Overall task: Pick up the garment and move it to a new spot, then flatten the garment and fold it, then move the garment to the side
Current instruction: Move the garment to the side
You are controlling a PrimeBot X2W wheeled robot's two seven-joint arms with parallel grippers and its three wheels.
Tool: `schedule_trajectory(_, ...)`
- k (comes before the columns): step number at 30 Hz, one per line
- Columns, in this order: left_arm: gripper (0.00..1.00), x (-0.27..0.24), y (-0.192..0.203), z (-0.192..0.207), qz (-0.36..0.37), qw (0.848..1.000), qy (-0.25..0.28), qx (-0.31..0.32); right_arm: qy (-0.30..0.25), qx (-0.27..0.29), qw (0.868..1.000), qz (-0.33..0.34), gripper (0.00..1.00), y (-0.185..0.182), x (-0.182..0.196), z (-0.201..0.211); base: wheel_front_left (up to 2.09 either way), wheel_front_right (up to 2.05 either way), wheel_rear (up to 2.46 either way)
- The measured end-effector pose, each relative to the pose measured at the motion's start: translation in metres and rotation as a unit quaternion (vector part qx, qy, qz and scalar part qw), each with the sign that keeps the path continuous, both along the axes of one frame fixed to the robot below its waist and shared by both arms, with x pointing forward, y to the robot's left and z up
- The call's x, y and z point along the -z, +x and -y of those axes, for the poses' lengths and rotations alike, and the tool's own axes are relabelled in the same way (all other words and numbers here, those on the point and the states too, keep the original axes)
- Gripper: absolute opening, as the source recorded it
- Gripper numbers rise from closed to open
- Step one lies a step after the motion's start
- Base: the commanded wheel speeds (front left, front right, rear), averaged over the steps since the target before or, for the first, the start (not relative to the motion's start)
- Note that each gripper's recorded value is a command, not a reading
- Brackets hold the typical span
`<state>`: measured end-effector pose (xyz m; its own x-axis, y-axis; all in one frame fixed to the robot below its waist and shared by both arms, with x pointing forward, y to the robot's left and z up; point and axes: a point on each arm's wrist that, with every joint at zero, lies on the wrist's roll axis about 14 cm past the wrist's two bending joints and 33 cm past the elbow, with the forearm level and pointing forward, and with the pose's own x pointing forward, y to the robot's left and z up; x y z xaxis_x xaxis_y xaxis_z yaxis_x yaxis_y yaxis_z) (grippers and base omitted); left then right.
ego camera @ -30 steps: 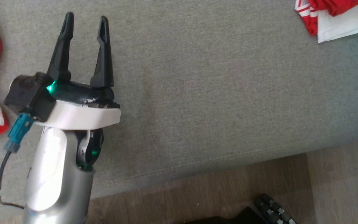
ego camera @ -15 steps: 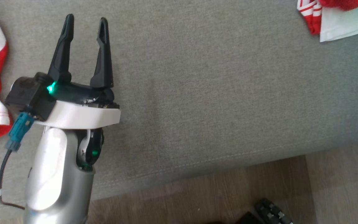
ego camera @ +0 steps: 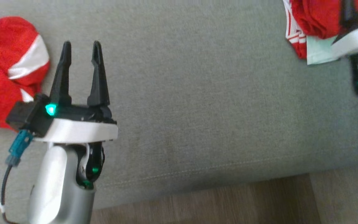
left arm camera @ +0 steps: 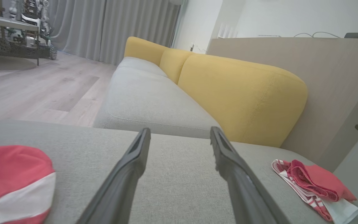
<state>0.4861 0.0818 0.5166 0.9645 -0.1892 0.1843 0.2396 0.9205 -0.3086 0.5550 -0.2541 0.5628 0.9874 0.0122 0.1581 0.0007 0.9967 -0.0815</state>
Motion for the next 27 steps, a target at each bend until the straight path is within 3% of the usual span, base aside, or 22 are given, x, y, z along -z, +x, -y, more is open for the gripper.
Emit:
schedule_trajectory(7, 1.00, -0.012, -0.031, -0.022, -0.001, 1.000, 0.008, -0.030, 0.057, -0.043, 0.997, -0.011, 1.00, -0.038, 0.015, -0.047, 0.00, 0.00, 0.00)
schedule_trajectory(17, 1.00, -0.005, -0.068, -0.033, -0.024, 0.998, 0.026, -0.048, 0.076, -0.076, 0.994, -0.035, 1.00, -0.087, 0.043, -0.086, 0.00, 0.00, 0.00)
schedule_trajectory(27, 1.00, 0.003, -0.092, -0.031, -0.041, 0.998, 0.031, -0.048, 0.090, -0.074, 0.993, -0.021, 1.00, -0.122, 0.038, -0.095, 0.00, 0.00, 0.00)
